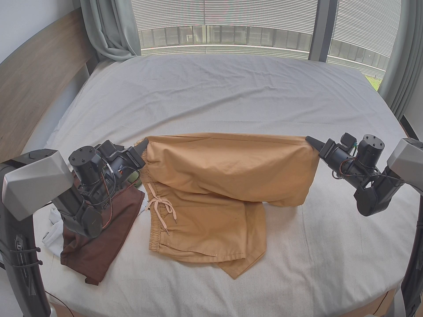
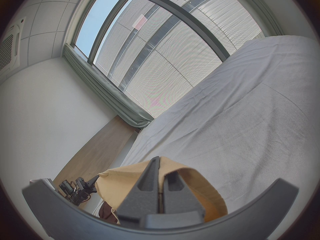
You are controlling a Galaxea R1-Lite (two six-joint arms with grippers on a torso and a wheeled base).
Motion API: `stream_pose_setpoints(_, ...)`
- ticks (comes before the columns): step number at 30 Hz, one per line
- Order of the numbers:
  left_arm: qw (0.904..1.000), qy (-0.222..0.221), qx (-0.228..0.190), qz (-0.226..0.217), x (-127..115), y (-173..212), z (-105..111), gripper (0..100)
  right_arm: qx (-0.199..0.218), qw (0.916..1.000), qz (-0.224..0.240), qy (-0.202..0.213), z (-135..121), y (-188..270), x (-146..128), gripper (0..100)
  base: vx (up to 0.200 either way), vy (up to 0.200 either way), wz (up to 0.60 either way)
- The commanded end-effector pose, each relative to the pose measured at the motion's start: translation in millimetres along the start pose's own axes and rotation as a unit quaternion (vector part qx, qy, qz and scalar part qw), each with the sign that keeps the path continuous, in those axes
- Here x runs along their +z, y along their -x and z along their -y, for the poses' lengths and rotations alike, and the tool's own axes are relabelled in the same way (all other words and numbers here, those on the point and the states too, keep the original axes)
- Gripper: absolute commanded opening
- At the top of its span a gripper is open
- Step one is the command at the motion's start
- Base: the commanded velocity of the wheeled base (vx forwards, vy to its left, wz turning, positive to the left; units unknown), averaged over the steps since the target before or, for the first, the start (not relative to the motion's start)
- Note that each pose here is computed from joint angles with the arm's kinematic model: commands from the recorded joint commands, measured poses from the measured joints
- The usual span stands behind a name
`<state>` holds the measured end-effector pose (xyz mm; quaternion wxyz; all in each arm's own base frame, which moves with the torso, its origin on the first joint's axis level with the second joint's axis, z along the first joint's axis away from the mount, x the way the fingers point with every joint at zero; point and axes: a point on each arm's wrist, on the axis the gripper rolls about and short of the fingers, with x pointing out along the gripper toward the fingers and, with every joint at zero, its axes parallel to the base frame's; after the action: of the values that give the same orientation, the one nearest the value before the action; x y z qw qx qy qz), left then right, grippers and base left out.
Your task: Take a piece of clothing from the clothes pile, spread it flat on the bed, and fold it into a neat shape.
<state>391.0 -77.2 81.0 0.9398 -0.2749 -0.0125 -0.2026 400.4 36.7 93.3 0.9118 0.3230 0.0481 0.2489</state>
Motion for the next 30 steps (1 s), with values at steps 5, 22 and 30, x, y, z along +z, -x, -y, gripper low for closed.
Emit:
stream_pose_setpoints(5, 0.9995, 0.000, 0.019, 0.027, -12, -22, -15, 0, -0.001, 1.0000, 0.004, 0.001, 19, -16, -7, 0, 0.000, 0.000, 0.00)
stream_pose_setpoints(22, 0.9981, 0.013, 0.018, 0.058, -23, -47, -28, 0, 0.018, 0.9994, 0.025, 0.015, 39, -48, -7, 0, 0.000, 0.000, 0.00)
stream_pose_setpoints(30, 0.9978, 0.021, 0.017, 0.060, -26, -51, -32, 0, 0.025, 0.9989, 0.035, 0.020, 47, -59, -8, 0, 0.000, 0.000, 0.00)
